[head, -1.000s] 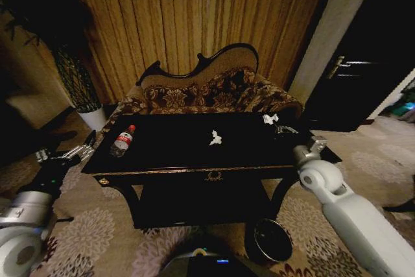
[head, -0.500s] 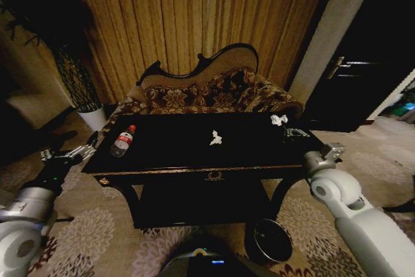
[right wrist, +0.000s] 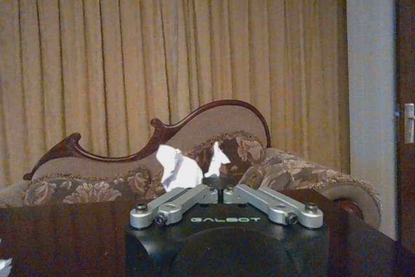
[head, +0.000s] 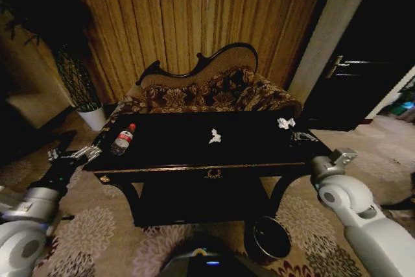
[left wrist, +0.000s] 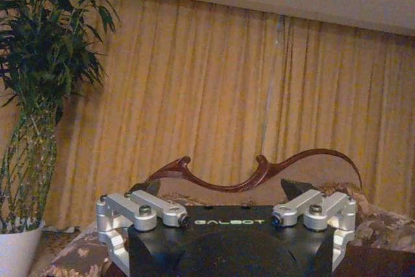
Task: Move to the front of the table and place the trash on the table into the trash bin.
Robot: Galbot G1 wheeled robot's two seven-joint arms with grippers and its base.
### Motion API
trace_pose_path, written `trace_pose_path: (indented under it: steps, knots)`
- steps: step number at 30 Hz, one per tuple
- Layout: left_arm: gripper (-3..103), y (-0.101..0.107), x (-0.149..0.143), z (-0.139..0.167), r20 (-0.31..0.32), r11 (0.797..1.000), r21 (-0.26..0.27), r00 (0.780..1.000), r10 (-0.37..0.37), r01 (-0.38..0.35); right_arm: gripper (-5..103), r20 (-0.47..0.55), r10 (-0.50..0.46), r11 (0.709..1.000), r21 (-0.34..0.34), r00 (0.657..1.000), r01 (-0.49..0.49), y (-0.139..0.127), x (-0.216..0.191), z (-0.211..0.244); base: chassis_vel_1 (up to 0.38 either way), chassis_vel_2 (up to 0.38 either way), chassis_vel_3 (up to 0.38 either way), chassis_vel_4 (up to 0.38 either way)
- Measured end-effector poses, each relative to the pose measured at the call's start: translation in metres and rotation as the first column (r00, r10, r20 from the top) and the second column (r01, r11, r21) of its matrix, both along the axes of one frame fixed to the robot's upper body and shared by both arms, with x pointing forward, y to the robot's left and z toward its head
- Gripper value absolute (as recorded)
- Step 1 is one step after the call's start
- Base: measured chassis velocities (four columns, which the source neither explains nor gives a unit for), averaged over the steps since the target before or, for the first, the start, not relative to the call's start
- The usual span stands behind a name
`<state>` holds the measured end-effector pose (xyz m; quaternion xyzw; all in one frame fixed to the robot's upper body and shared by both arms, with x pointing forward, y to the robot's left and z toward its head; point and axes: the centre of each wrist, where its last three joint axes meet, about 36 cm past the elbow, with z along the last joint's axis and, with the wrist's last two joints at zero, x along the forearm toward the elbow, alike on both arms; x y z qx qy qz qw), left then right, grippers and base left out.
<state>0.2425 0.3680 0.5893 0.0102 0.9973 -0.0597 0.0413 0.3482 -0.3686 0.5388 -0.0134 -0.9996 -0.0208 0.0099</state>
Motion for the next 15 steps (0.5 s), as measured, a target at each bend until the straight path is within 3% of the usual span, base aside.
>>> trace_pose_path:
  steps: [15]
  knots:
    - [100, -0.0027, -0.005, 0.0005, -0.013, 1.0, 0.006, 1.0, -0.002, 0.002, 0, -0.014, -0.011, 1.0, 0.0, 1.0, 0.011, -0.0007, -0.0075, -0.0059, 0.105, -0.104, -0.109, 0.102]
